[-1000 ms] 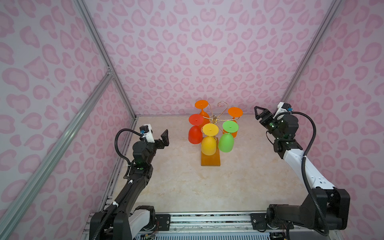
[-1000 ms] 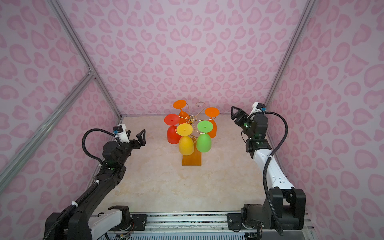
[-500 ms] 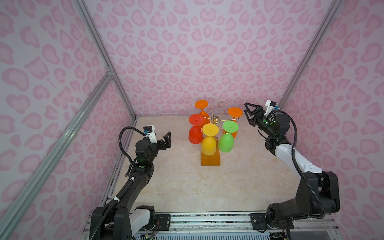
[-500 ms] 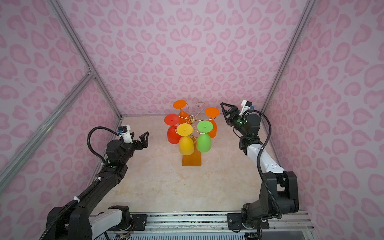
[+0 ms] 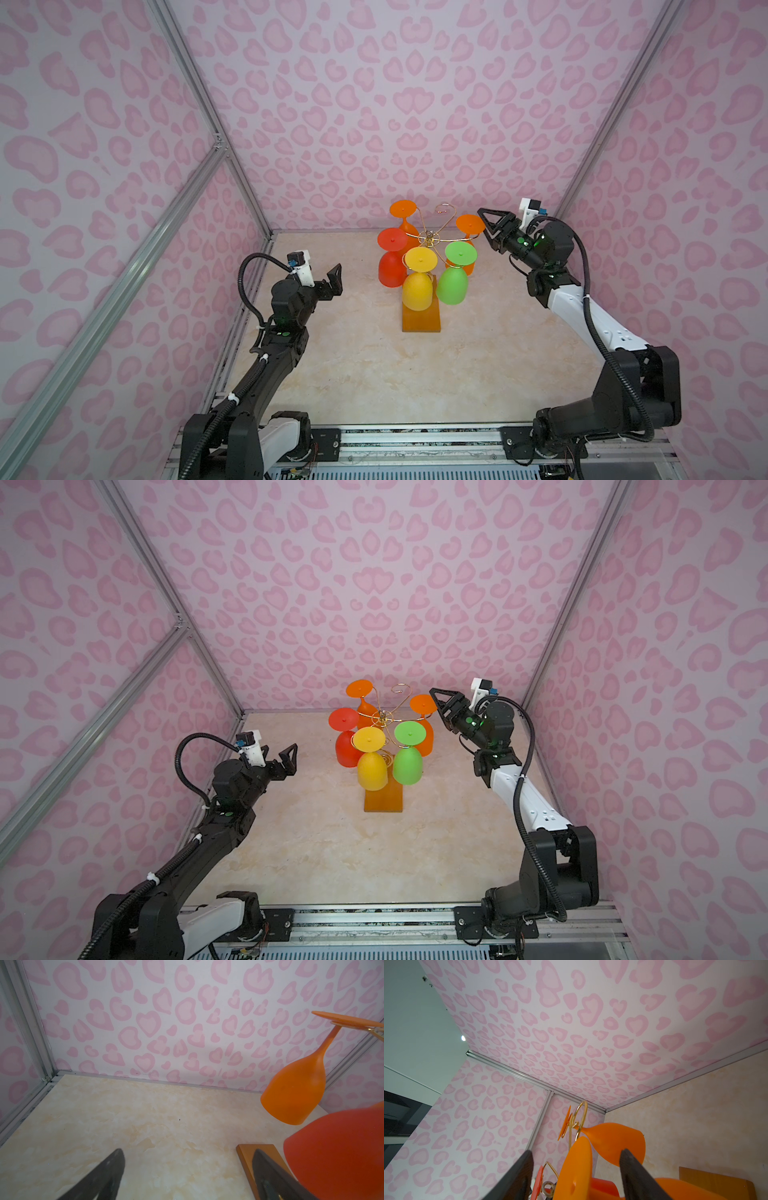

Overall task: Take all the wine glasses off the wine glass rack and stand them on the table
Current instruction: 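Reach the right gripper to the far orange glass while the left arm rises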

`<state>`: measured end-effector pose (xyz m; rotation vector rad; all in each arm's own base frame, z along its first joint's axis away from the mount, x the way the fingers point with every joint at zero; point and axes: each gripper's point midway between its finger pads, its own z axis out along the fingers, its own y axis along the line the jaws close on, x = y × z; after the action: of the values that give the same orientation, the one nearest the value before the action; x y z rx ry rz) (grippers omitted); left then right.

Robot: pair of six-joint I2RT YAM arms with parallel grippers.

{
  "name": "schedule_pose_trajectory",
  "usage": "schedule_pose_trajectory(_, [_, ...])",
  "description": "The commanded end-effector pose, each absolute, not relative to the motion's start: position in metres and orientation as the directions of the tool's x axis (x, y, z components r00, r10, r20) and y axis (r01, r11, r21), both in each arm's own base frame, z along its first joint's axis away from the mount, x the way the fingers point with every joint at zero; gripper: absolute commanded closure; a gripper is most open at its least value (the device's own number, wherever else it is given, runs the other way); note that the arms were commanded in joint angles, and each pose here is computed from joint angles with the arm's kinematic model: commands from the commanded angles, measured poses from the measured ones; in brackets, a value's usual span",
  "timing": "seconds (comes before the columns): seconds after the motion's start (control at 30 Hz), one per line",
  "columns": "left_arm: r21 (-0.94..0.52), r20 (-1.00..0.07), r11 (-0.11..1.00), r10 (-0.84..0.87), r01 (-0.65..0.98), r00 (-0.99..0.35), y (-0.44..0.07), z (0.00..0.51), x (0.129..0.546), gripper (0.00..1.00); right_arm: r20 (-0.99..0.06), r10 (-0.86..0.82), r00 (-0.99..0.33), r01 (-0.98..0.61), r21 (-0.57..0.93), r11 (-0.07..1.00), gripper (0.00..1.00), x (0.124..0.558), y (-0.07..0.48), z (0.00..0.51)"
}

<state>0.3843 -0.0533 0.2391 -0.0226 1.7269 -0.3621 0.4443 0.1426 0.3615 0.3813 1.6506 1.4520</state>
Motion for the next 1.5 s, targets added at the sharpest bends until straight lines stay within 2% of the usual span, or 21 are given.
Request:
schedule_pose_trajectory(0.0, [-0.242, -0.962, 0.951, -0.21, 0.192, -0.175, -0.054, 0.247, 0.385, 0.03, -0.42, 0.707, -0.569, -0.313, 0.906, 0.286, 0.38, 0.442, 0.144, 0.36])
schedule_pose_trajectory(0.2, [-0.24, -0.962, 0.952, -0.207, 0.189, -0.178, -0.053, 0.245, 0.385, 0.03, -0.425, 0.692, -0.583, -0.291, 0.905, 0.311, 0.52, 0.44, 0.145, 0.357])
schedule_pose_trajectory(0.5, [-0.238, -0.962, 0.954, -0.205, 0.183, -0.182, -0.052, 0.244, 0.386, 0.03, -0.424, 0.678, -0.601, -0.272, 0.905, 0.326, 0.58, 0.439, 0.146, 0.351])
schedule_pose_trajectory(0.57, [-0.237, -0.962, 0.955, -0.205, 0.179, -0.183, -0.052, 0.243, 0.386, 0.03, -0.422, 0.675, -0.605, -0.268, 0.906, 0.327, 0.62, 0.439, 0.147, 0.35])
schedule_pose_trajectory(0.63, [-0.237, -0.961, 0.955, -0.205, 0.177, -0.184, -0.052, 0.243, 0.386, 0.03, -0.422, 0.676, -0.604, -0.269, 0.907, 0.326, 0.69, 0.439, 0.146, 0.351])
schedule_pose_trajectory(0.87, [-0.235, -0.961, 0.956, -0.203, 0.173, -0.186, -0.051, 0.241, 0.387, 0.03, -0.421, 0.674, -0.606, -0.272, 0.907, 0.322, 0.77, 0.438, 0.147, 0.356])
schedule_pose_trajectory(1.13, [-0.237, -0.959, 0.957, -0.202, 0.17, -0.198, -0.051, 0.237, 0.387, 0.03, -0.397, 0.679, -0.617, -0.28, 0.918, 0.283, 0.9, 0.435, 0.149, 0.362])
schedule_pose_trajectory(1.47, [-0.236, -0.958, 0.958, -0.2, 0.165, -0.205, -0.05, 0.234, 0.388, 0.03, -0.37, 0.682, -0.631, -0.295, 0.927, 0.231, 1.0, 0.43, 0.15, 0.379])
